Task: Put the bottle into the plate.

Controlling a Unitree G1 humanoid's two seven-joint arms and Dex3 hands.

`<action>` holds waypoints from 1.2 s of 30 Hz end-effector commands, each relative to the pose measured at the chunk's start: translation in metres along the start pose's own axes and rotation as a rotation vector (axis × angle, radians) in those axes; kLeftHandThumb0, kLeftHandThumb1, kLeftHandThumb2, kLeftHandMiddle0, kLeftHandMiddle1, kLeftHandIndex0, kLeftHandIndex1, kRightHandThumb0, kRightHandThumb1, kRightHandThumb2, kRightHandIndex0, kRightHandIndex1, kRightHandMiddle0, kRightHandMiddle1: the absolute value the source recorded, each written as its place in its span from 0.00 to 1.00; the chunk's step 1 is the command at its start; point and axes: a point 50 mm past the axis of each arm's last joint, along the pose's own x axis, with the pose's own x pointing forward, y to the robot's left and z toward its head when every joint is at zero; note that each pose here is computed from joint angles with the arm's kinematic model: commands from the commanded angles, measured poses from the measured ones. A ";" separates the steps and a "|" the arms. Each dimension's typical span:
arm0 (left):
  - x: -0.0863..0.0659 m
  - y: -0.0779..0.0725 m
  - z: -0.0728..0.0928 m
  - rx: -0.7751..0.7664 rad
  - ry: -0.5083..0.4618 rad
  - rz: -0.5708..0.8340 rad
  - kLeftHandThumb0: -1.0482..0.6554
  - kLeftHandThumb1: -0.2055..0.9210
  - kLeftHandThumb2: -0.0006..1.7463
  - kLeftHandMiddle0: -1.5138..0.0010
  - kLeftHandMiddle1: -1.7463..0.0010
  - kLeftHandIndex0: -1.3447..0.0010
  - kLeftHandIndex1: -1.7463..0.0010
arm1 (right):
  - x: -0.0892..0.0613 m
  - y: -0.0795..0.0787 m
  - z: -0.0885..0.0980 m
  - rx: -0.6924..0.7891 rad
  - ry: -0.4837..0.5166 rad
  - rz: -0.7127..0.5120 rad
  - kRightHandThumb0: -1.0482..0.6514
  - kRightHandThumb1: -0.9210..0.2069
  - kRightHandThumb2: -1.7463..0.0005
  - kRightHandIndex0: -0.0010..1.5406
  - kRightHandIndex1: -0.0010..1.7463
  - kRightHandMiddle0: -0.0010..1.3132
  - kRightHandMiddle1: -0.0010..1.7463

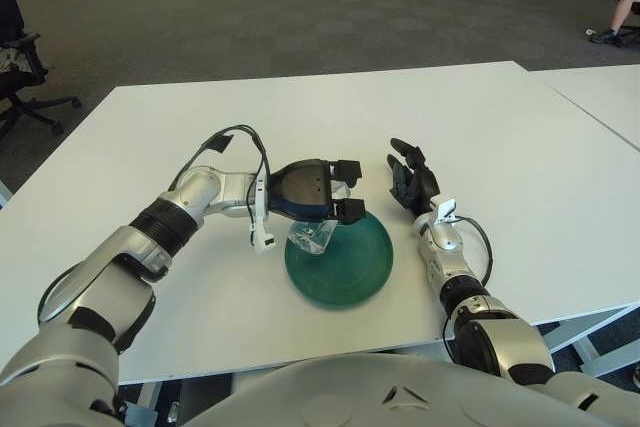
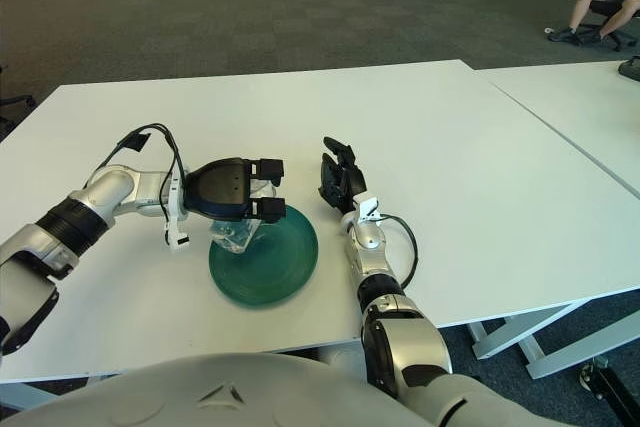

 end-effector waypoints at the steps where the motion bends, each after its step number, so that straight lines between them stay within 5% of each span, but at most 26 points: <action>1: -0.003 0.003 -0.004 -0.013 0.057 0.051 0.61 0.34 0.84 0.51 0.03 0.64 0.00 | -0.014 -0.004 -0.019 -0.008 0.097 -0.014 0.25 0.00 0.58 0.19 0.00 0.00 0.34; 36: -0.003 -0.018 -0.001 -0.044 0.165 -0.052 0.61 0.41 0.80 0.55 0.01 0.69 0.00 | -0.016 -0.005 -0.020 -0.027 0.091 -0.030 0.25 0.00 0.57 0.18 0.00 0.00 0.33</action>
